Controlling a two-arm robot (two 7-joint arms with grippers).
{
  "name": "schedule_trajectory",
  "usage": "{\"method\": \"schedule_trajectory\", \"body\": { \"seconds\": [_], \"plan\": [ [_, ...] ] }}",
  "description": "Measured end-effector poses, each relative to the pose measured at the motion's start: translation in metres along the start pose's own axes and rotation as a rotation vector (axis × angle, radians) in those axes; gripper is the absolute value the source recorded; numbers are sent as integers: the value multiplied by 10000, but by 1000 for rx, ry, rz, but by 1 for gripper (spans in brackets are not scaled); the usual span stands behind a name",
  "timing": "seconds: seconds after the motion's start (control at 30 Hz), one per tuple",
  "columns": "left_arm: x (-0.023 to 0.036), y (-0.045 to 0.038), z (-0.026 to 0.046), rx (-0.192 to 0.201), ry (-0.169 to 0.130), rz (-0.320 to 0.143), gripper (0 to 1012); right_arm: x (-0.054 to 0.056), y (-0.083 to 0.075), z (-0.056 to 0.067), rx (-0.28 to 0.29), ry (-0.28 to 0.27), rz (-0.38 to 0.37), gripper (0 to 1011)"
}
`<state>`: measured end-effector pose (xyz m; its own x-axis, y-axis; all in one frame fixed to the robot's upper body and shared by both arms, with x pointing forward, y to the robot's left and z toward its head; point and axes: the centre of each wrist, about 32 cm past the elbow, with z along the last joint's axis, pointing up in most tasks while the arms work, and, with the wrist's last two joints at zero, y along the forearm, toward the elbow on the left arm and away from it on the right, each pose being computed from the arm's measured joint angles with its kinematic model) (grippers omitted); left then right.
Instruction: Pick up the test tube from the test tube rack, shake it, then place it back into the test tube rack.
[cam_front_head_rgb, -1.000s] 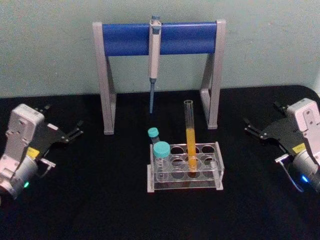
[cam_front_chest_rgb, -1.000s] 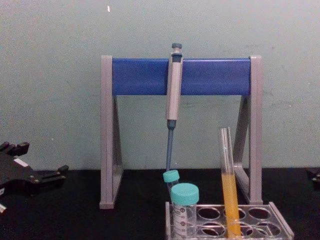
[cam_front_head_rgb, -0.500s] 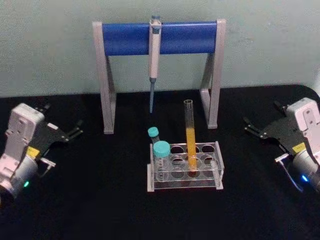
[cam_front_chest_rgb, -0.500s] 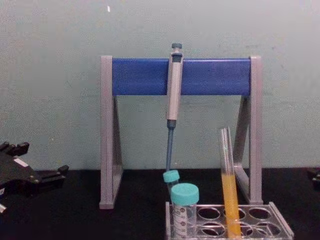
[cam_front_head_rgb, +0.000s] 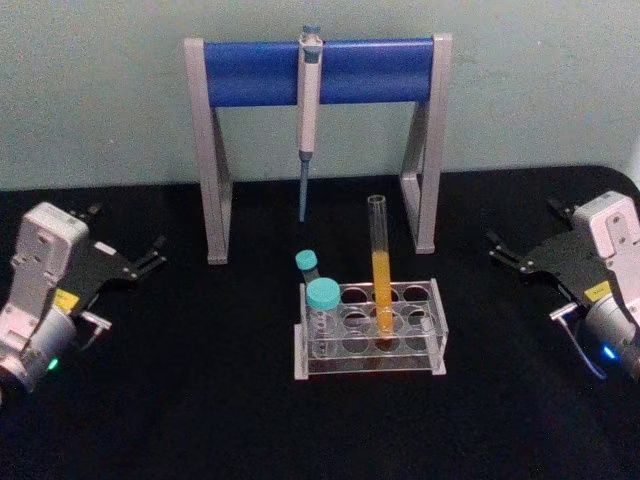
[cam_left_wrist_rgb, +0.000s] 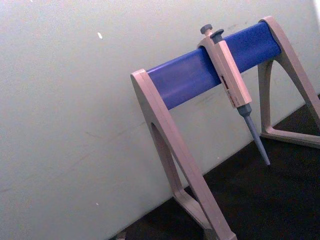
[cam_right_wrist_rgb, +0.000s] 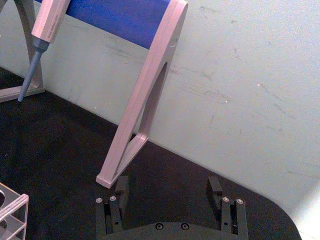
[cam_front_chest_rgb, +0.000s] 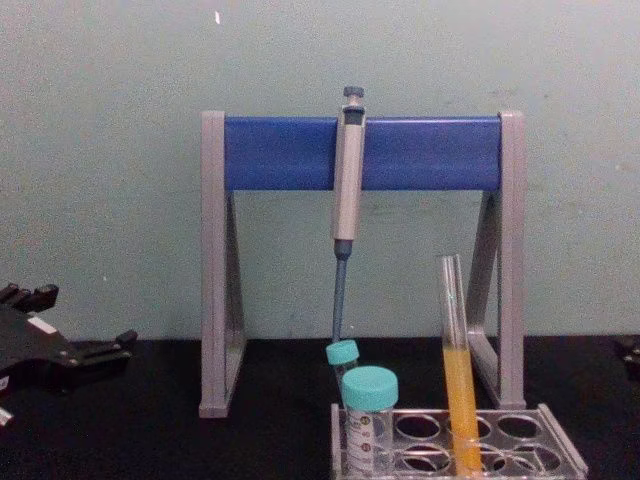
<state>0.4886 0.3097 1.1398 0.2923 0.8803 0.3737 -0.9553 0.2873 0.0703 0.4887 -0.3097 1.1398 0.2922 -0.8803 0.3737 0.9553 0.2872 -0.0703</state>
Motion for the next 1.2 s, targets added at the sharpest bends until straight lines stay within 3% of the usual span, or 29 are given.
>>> {"method": "schedule_trajectory", "body": {
  "seconds": [1.2],
  "plan": [
    [0,0,0,0,0,0,1001,0,0,0,0,0,0,1000]
  ]
}}
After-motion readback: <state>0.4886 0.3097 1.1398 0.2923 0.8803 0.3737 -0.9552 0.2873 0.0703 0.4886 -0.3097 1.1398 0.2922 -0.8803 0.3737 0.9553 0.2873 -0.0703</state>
